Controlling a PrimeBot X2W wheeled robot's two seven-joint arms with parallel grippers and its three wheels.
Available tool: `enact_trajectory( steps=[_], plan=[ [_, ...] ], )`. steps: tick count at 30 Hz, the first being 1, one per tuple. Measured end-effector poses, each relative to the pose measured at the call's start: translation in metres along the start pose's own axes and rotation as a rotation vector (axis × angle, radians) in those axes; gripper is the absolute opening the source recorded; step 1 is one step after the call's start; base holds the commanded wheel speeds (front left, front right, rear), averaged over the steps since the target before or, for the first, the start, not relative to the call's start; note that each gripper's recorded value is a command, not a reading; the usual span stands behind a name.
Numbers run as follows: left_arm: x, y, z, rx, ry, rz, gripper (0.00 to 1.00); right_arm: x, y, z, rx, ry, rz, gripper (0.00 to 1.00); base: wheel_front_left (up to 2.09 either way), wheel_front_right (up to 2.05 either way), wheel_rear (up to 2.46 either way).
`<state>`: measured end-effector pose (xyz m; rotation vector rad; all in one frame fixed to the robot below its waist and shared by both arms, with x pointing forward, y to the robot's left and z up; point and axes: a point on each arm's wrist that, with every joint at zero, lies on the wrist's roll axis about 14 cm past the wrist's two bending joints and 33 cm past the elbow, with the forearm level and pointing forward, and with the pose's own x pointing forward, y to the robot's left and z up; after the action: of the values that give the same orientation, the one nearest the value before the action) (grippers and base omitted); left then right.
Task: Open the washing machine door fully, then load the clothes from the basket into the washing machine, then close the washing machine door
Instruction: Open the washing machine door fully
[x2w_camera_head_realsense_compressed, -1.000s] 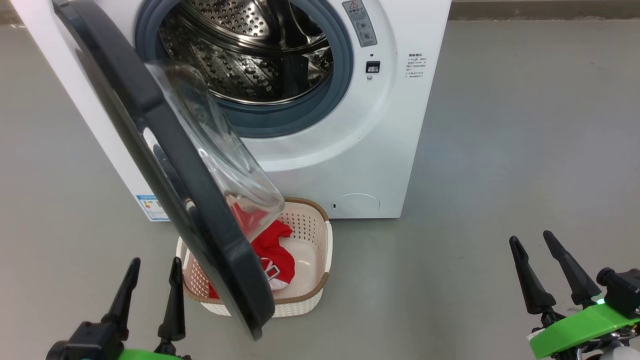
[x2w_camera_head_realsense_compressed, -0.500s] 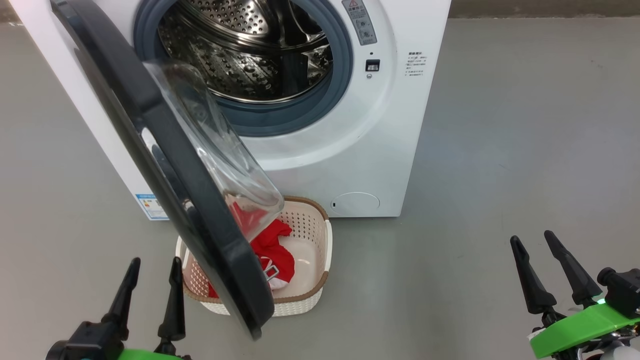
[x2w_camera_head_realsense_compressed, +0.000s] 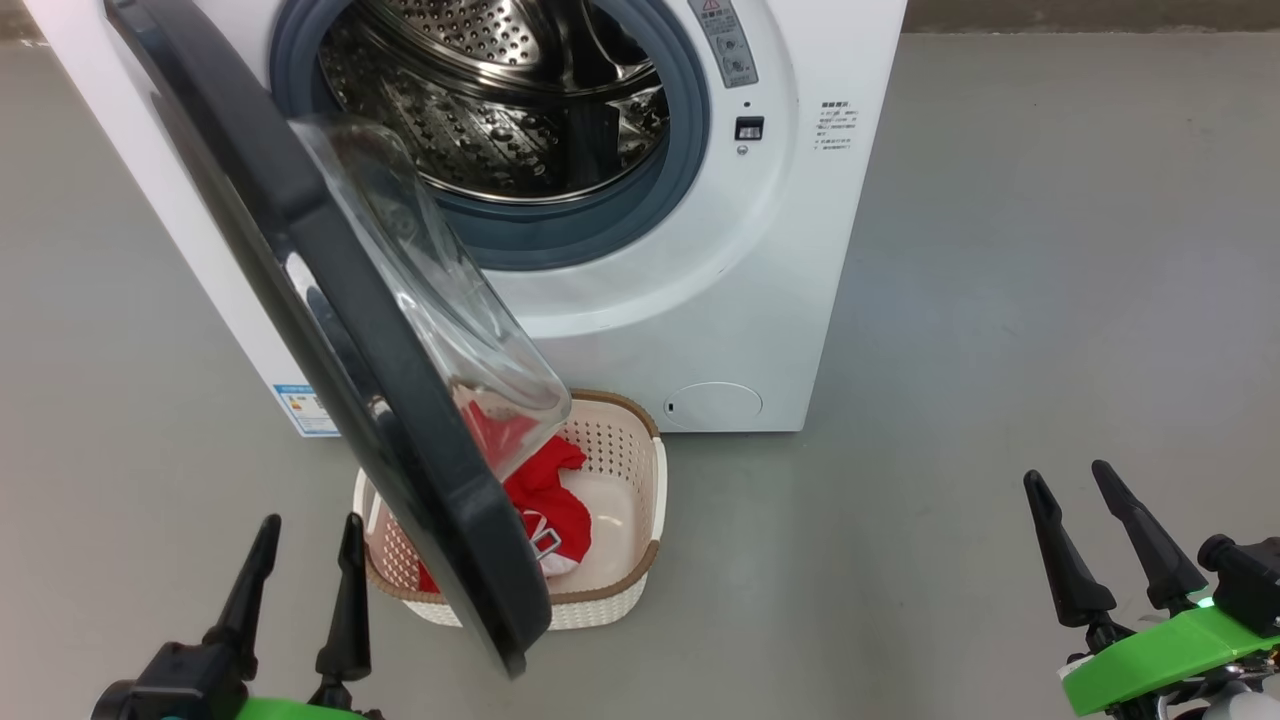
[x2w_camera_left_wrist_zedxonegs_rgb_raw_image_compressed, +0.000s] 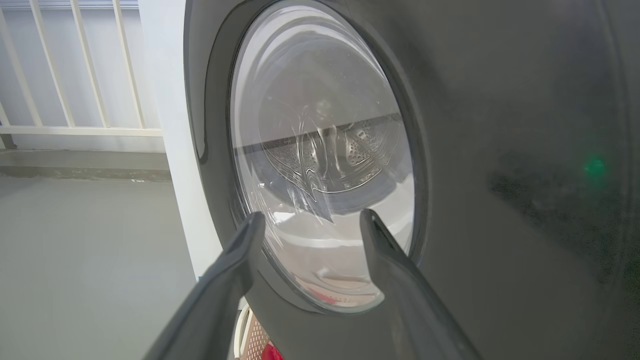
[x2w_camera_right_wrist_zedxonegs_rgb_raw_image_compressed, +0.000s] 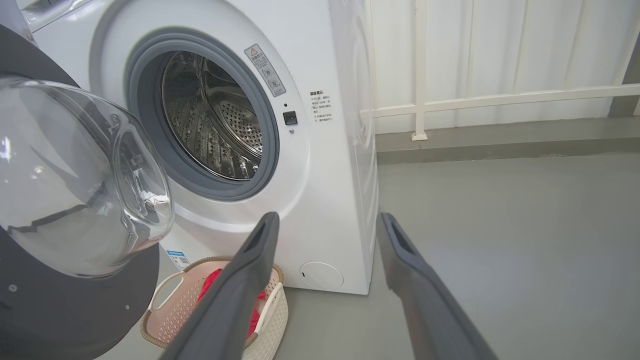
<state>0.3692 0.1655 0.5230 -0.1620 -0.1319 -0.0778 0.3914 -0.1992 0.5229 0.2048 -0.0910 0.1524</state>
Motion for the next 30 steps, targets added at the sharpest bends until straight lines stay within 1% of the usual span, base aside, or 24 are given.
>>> enact_trajectory(
  steps=[6, 7, 8, 9, 10, 11, 15, 19, 25, 30],
  plan=[
    [0.000, 0.000, 0.002, 0.001, -0.005, 0.001, 1.00, 0.000, 0.000, 0.000, 0.001, -0.001, 0.001, 1.00, 0.00, 0.00, 0.00],
    [0.001, 0.000, 0.003, 0.002, -0.010, -0.001, 0.88, 0.000, 0.000, 0.000, 0.001, -0.001, 0.000, 1.00, 0.00, 0.00, 0.00],
    [0.001, 0.000, 0.005, 0.003, -0.015, -0.002, 0.47, 0.000, 0.000, 0.000, 0.001, -0.001, 0.000, 1.00, 0.00, 0.00, 0.00],
    [0.001, 0.000, 0.006, 0.003, -0.018, -0.002, 0.31, 0.000, 0.000, 0.000, 0.002, -0.001, 0.000, 1.00, 0.00, 0.00, 0.00],
    [0.002, -0.001, 0.006, 0.003, -0.019, -0.003, 0.05, 0.000, 0.001, 0.000, 0.002, -0.001, 0.000, 1.00, 0.00, 0.00, 0.00],
    [0.002, -0.001, 0.007, 0.003, -0.021, -0.003, 0.00, 0.000, 0.001, 0.000, 0.002, -0.001, 0.000, 1.00, 0.00, 0.00, 0.00],
    [0.003, -0.001, 0.011, 0.004, -0.034, -0.005, 0.00, 0.001, 0.000, -0.001, 0.003, 0.001, -0.001, 1.00, 0.00, 0.00, 0.00],
    [0.007, -0.002, 0.024, 0.008, -0.078, -0.009, 0.00, 0.002, 0.000, -0.003, 0.004, 0.006, -0.001, 1.00, 0.00, 0.00, 0.00],
    [0.012, -0.008, 0.062, 0.018, -0.196, -0.027, 0.00, 0.004, 0.001, -0.004, 0.005, 0.009, 0.002, 1.00, 0.00, 0.00, 0.00],
    [0.009, -0.020, 0.101, 0.043, -0.317, -0.064, 0.00, 0.005, 0.004, -0.003, 0.008, 0.004, 0.009, 1.00, 0.00, 0.00, 0.00]
  ],
)
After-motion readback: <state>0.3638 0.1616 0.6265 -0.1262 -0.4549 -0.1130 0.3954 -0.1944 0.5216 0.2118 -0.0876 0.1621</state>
